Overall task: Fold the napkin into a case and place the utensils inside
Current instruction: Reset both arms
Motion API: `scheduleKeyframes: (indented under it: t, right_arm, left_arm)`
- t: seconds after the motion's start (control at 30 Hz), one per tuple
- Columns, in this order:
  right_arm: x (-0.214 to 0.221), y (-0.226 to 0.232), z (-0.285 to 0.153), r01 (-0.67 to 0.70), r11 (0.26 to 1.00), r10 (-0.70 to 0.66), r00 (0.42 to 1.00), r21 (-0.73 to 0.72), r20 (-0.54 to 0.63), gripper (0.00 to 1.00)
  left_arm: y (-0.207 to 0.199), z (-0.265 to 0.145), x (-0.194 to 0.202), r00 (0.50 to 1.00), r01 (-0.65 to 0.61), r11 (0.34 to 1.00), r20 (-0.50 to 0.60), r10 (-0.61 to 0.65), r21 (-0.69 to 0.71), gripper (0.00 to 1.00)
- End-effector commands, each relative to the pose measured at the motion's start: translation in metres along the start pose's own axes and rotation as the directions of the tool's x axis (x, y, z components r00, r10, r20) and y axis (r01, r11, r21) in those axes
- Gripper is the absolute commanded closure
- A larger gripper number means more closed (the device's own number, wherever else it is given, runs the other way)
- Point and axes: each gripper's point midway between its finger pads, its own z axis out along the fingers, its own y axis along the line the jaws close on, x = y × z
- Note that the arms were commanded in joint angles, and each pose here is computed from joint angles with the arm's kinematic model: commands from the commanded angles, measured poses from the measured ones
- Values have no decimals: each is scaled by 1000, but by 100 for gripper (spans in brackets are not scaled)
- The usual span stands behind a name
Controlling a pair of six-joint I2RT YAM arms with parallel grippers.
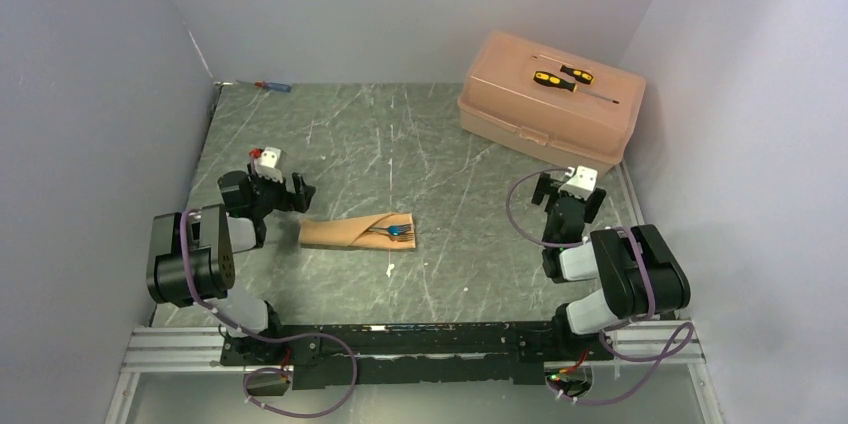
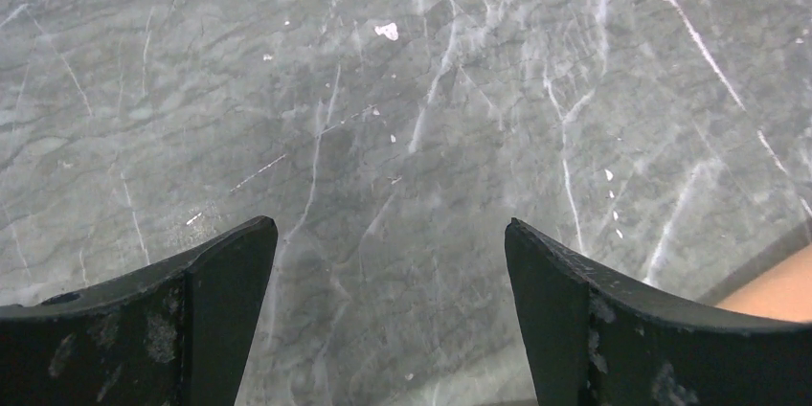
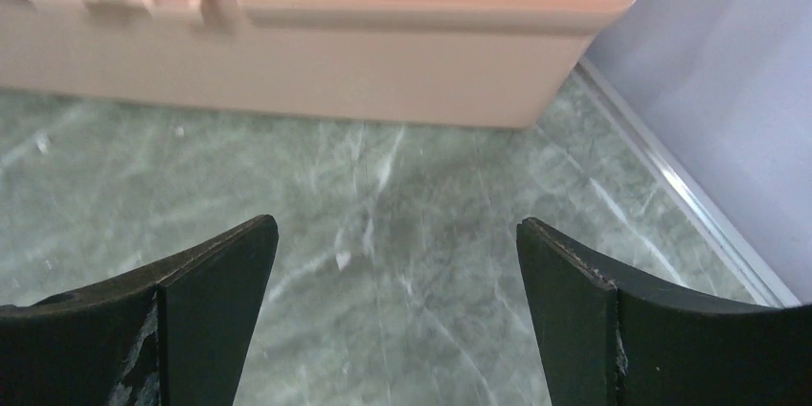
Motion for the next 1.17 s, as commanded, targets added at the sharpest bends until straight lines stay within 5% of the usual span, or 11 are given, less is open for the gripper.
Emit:
scheduleKeyframes:
  t: [0.0,0.1,0.3,1.13]
  right_arm:
    - [-14,17,2,13,997,-8,998,-79,62,0]
    - [-4,15,16,-1,995,0,1000,-96,-14,0]
    - [-4,13,21,-36,992,33,999,-124,-28,0]
    - [-6,10,19,-28,993,27,1000,-119,-14,0]
  left_arm:
    - [11,9,-17,998,-27,994,59,33,-104,5]
    - [7,5,-14,986,-64,986,144,86,-155,5]
    - [17,8,-7,998,-16,985,64,28,-173,5]
    - [17,9,-9,996,-16,985,86,31,-173,5]
